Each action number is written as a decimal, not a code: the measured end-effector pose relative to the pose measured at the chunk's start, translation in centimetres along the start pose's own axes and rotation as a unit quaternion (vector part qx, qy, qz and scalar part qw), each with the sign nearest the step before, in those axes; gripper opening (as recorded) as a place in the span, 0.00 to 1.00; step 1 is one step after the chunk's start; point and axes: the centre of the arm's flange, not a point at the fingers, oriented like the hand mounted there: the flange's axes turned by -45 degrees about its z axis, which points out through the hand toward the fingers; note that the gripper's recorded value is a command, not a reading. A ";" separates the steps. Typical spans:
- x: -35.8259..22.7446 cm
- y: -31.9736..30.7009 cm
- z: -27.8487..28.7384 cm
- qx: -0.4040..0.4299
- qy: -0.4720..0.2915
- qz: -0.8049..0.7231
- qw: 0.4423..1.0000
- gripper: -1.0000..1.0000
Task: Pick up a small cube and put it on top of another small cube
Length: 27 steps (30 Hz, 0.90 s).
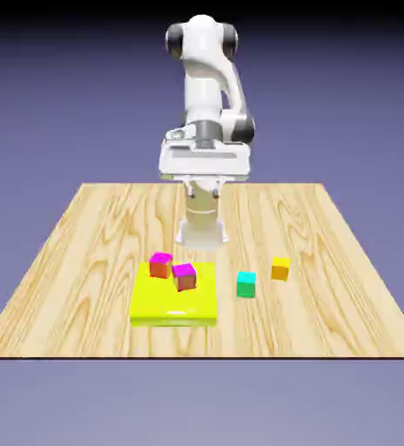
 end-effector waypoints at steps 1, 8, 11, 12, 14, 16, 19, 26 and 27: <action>-0.5 -0.2 0.5 0.007 -0.012 0.019 1.000 0.50; -4.6 -1.6 3.8 0.050 -0.098 0.151 0.982 0.50; -6.5 -2.3 5.0 0.064 -0.137 0.206 0.967 0.50; -7.2 -2.6 5.4 0.068 -0.150 0.223 0.961 0.50; -8.6 -3.1 6.1 0.075 -0.175 0.259 0.947 0.50; -10.1 -3.7 6.7 0.080 -0.200 0.293 0.931 0.50; -12.3 -4.6 7.5 0.086 -0.237 0.343 0.905 0.50; -17.6 -6.8 8.6 0.089 -0.315 0.454 0.829 0.50; -18.4 -7.1 8.7 0.088 -0.325 0.469 0.816 0.50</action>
